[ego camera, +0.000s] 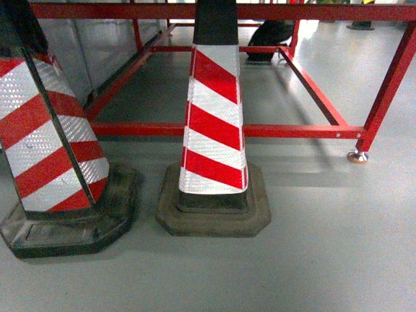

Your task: Sort blue parts and orange caps into right shelf containers

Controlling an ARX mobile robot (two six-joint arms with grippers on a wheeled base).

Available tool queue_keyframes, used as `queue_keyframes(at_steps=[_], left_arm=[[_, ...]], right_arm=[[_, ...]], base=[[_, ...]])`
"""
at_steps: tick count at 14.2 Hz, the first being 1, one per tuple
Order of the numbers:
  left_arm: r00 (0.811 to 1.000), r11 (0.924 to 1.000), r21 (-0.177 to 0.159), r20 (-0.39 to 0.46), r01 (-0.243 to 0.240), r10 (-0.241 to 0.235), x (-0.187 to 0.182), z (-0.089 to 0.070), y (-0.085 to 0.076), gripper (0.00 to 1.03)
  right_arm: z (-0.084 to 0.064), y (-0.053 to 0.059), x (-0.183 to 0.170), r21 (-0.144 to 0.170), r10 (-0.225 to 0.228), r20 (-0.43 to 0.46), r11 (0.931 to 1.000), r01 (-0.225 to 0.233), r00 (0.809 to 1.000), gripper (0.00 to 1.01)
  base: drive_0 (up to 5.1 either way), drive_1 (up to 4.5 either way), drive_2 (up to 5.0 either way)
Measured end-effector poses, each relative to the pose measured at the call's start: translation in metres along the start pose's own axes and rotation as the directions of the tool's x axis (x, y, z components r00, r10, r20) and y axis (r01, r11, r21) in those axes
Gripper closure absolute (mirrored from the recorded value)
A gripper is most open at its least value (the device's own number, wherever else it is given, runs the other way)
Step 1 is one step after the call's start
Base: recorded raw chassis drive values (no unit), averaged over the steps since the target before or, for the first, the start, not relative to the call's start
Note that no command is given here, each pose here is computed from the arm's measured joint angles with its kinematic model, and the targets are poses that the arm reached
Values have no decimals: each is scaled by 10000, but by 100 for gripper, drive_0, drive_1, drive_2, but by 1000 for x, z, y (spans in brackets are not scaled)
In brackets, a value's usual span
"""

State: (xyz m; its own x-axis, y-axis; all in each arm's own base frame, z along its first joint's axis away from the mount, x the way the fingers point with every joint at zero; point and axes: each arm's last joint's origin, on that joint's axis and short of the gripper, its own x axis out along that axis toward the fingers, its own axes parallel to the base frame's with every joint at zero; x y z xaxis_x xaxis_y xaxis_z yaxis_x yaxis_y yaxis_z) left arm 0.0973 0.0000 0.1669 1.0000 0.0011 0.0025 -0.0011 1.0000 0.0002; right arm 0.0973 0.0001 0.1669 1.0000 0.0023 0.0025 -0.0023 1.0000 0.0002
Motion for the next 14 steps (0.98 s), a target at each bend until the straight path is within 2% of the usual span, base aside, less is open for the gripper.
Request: queue_keyframes(at_steps=[14], left_arm=[[10000,10000,0,-4,-8,8,0,0,0,5]], right_arm=[[0,0,0,0,-4,-8,10000,4,10000,3]], base=[[0,0,0]])
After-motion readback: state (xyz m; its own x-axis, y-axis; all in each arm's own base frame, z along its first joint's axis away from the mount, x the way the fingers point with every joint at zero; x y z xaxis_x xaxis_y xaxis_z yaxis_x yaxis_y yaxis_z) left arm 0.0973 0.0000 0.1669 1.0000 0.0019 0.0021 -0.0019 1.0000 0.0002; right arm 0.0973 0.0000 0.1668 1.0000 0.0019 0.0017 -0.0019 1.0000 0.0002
